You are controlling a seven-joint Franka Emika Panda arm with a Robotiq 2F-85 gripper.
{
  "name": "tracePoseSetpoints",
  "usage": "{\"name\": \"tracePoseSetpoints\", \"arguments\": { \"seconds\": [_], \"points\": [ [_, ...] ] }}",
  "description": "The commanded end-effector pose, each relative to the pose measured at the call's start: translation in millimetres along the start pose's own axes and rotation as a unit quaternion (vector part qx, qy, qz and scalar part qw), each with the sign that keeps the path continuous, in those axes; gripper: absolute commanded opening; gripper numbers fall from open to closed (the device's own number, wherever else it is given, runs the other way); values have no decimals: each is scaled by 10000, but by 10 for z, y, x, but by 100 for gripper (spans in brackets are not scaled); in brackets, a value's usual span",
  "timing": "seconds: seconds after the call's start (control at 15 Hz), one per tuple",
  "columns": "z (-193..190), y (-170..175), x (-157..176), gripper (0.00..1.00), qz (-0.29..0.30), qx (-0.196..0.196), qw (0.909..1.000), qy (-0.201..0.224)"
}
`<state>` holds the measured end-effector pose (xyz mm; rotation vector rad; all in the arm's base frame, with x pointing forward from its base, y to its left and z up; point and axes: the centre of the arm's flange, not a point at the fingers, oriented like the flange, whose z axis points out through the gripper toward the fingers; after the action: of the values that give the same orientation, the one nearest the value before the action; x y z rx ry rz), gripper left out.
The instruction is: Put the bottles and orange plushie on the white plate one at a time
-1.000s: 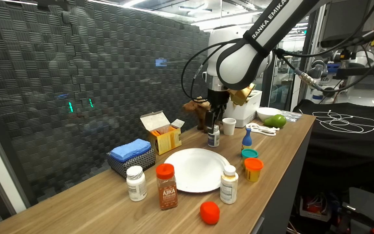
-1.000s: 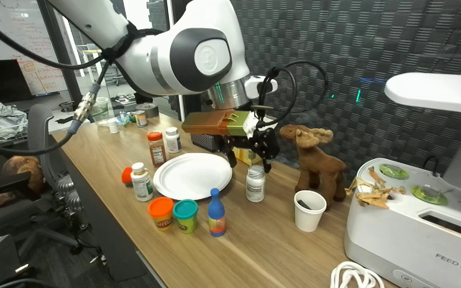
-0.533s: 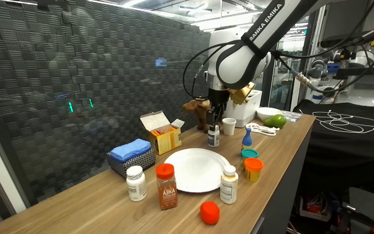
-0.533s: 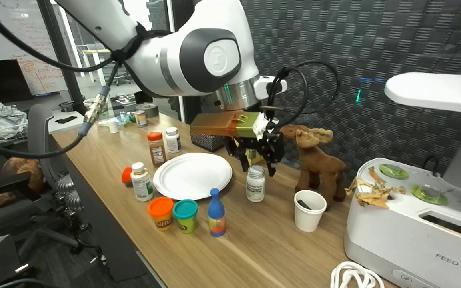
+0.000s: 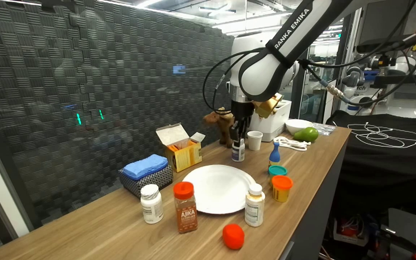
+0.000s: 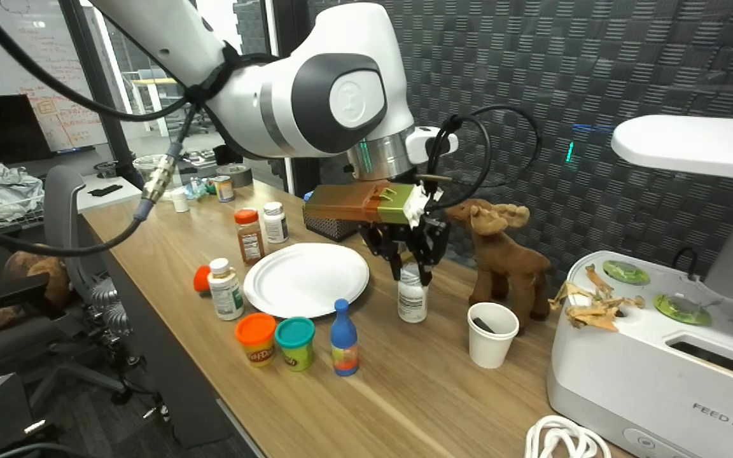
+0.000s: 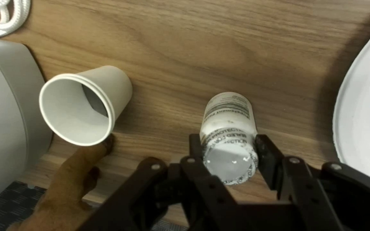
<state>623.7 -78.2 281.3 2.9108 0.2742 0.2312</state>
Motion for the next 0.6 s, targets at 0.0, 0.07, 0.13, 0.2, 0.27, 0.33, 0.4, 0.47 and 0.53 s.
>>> {"name": "tracePoseSetpoints", "arguments": {
  "seconds": [0.0, 0.07, 0.13, 0.2, 0.27, 0.33, 0.4, 0.47, 0.53],
  "points": [
    [-226, 3, 68, 20, 5, -27, 10000, 6],
    [-312, -14, 64, 20, -4, -55, 10000, -27],
    [-446, -47, 54, 20, -46, -99, 9999, -79],
    [-570, -93, 55, 20, -113, -123, 9998, -98],
    [-702, -156, 59, 20, -197, -130, 9997, -110],
    [-825, -243, 68, 20, -290, -93, 9995, -107],
    [-925, -365, 81, 20, -402, -16, 9991, -92],
    [-1017, -488, 100, 20, -518, 39, 9986, -50],
    [-1054, -648, 121, 20, -664, 72, 9978, -5]
  ]
}}
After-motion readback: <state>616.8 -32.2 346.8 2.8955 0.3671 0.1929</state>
